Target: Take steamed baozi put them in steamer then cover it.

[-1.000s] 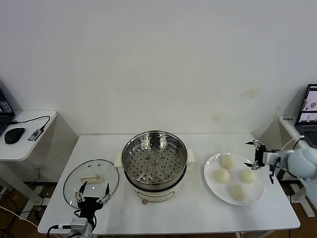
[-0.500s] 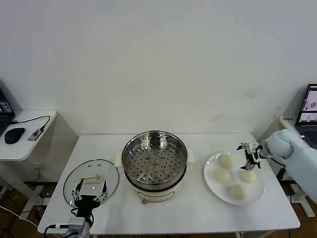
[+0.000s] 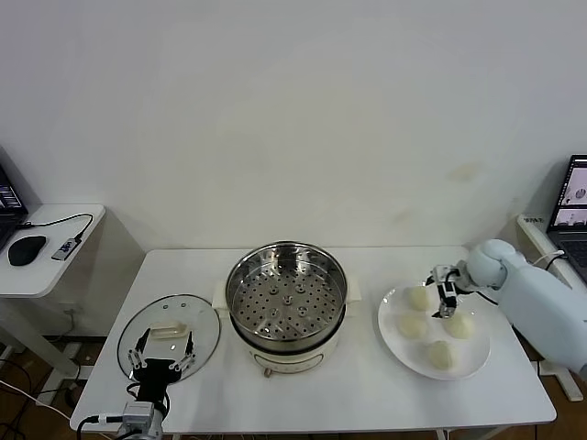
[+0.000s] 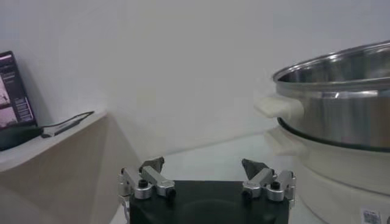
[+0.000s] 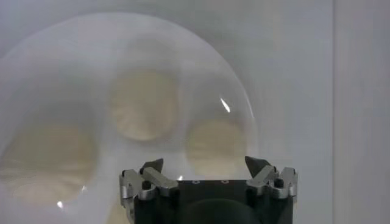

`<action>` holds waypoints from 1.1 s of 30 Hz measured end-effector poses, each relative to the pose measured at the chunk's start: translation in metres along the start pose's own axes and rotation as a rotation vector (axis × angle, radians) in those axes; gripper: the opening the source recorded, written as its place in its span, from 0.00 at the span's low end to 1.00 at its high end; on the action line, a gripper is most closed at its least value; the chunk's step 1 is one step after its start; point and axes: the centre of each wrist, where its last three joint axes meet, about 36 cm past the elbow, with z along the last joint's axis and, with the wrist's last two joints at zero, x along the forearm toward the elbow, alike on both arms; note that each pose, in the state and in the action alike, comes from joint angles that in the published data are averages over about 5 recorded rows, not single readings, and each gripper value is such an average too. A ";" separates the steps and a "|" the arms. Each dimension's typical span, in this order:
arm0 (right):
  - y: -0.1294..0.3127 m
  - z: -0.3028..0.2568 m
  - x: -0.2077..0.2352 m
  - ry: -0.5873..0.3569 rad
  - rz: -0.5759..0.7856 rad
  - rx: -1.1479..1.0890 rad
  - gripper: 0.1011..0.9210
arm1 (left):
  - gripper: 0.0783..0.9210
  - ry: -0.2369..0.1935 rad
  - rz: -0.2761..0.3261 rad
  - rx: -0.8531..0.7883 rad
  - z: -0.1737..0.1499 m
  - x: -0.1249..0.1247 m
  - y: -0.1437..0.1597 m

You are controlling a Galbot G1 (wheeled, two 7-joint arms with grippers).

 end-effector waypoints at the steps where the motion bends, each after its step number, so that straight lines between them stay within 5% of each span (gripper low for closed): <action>1: -0.001 -0.001 -0.002 0.003 0.000 -0.002 0.84 | 0.88 -0.001 -0.001 0.000 0.000 0.000 0.000; 13: -0.006 -0.006 -0.015 0.037 0.007 -0.001 0.75 | 0.88 -0.011 -0.002 -0.007 0.001 -0.001 0.000; 25: -0.001 -0.006 -0.017 0.049 0.002 0.008 0.52 | 0.88 -0.024 -0.003 -0.007 -0.003 0.000 0.001; 33: -0.007 -0.006 0.007 0.030 0.028 0.029 0.51 | 0.88 -0.030 -0.002 -0.006 -0.005 0.001 0.000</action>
